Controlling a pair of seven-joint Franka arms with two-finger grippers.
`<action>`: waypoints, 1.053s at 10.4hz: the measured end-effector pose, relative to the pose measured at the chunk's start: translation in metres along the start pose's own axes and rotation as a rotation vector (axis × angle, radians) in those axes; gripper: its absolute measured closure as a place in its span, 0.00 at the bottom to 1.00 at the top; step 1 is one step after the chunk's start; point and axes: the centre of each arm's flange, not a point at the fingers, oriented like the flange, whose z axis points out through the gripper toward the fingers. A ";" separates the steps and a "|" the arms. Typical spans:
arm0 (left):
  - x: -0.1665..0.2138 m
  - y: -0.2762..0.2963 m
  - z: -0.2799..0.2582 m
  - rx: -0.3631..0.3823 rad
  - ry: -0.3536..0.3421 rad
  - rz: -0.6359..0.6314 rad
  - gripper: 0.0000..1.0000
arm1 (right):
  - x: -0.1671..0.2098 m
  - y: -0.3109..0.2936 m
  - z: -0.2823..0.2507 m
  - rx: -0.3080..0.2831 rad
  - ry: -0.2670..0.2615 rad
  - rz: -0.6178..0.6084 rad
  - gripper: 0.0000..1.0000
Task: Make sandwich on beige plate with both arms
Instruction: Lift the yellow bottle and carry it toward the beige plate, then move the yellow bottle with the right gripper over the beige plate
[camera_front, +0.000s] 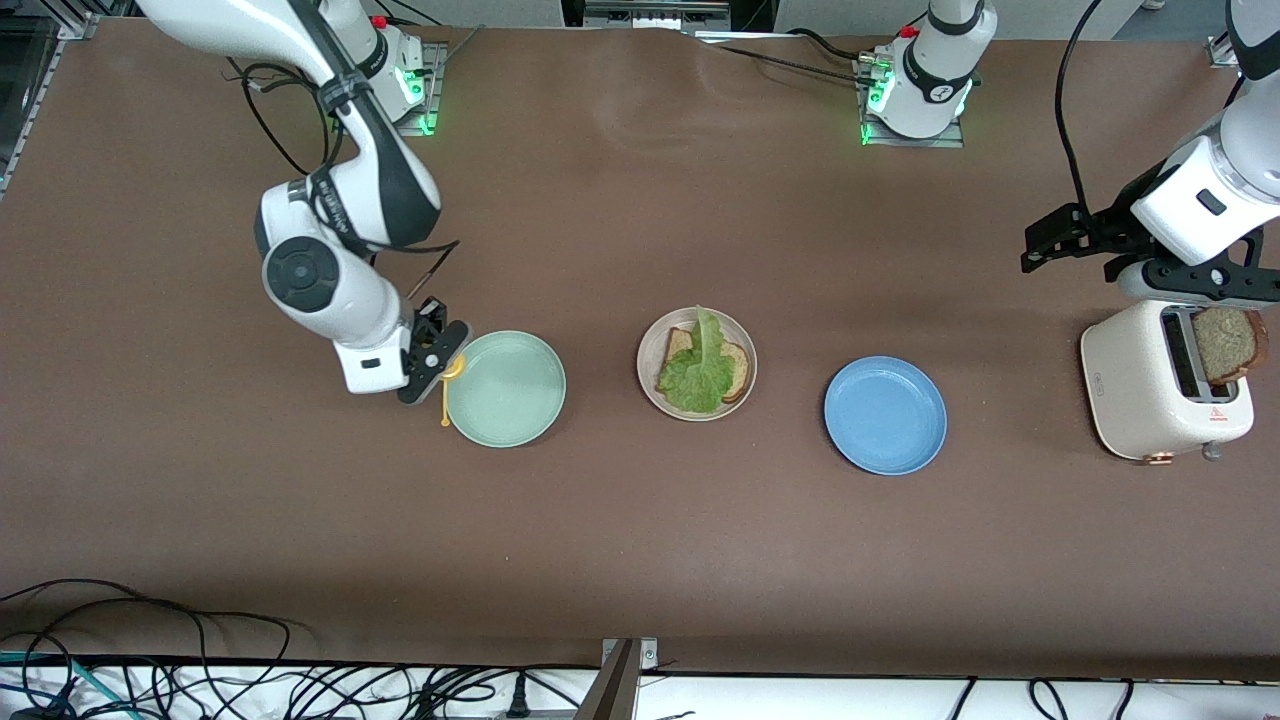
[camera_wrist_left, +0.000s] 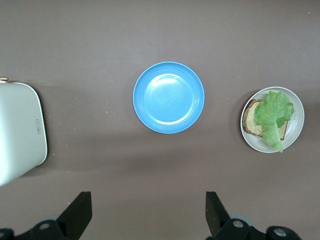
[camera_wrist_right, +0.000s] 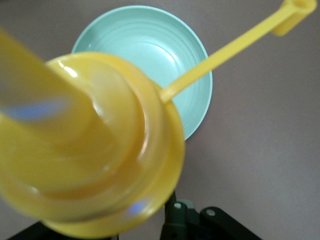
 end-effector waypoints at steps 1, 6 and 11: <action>0.000 -0.001 0.000 0.000 -0.003 -0.010 0.00 | 0.008 -0.015 -0.009 -0.013 -0.028 0.025 0.68; -0.001 -0.002 0.001 -0.002 -0.010 -0.025 0.00 | 0.052 -0.082 -0.025 -0.063 -0.140 0.148 0.68; -0.002 -0.002 0.001 -0.003 -0.015 -0.028 0.00 | 0.103 -0.151 -0.010 -0.162 -0.206 0.219 0.68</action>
